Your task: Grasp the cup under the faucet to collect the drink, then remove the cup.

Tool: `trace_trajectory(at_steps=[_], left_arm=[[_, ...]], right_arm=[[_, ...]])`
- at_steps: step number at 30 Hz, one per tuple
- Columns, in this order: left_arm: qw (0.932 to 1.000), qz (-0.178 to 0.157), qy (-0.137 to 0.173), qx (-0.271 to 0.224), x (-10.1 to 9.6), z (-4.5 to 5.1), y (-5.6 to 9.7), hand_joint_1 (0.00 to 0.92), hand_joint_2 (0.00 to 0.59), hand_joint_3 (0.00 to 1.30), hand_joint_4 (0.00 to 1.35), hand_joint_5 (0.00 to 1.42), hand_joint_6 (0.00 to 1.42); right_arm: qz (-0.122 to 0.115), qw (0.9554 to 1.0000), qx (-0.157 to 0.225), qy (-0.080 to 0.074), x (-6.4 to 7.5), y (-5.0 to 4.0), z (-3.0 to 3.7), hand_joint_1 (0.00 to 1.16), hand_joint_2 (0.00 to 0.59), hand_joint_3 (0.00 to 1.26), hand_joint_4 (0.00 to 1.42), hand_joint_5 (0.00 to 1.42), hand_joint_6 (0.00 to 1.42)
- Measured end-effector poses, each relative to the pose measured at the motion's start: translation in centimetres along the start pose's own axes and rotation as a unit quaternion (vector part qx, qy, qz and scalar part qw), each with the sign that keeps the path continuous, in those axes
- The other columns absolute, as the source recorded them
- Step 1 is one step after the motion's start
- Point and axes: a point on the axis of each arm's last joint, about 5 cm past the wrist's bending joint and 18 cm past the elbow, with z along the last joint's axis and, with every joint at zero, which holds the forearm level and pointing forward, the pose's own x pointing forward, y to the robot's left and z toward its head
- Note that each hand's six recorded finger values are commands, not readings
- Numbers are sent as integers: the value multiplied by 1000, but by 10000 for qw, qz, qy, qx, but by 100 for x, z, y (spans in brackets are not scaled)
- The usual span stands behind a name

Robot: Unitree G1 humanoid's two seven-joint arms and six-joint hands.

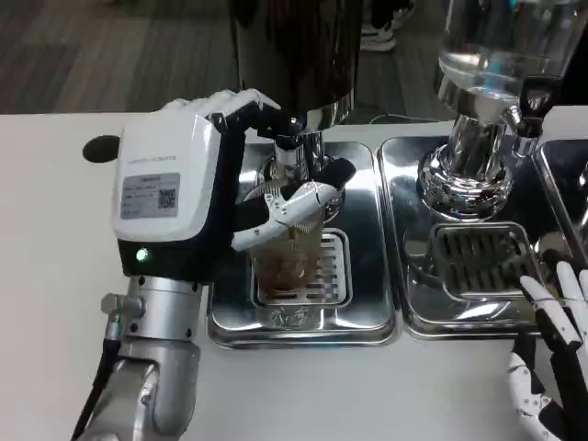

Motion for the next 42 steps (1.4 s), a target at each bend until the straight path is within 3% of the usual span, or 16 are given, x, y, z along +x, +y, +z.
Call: trace_trajectory(at_steps=[42], left_arm=[[10000,11,16,-17,-46,-6,-10,0,106,641,526,599,483]], right_arm=[[35,10000,-11,8,-18,10,3,159,586,185,1,0,131]])
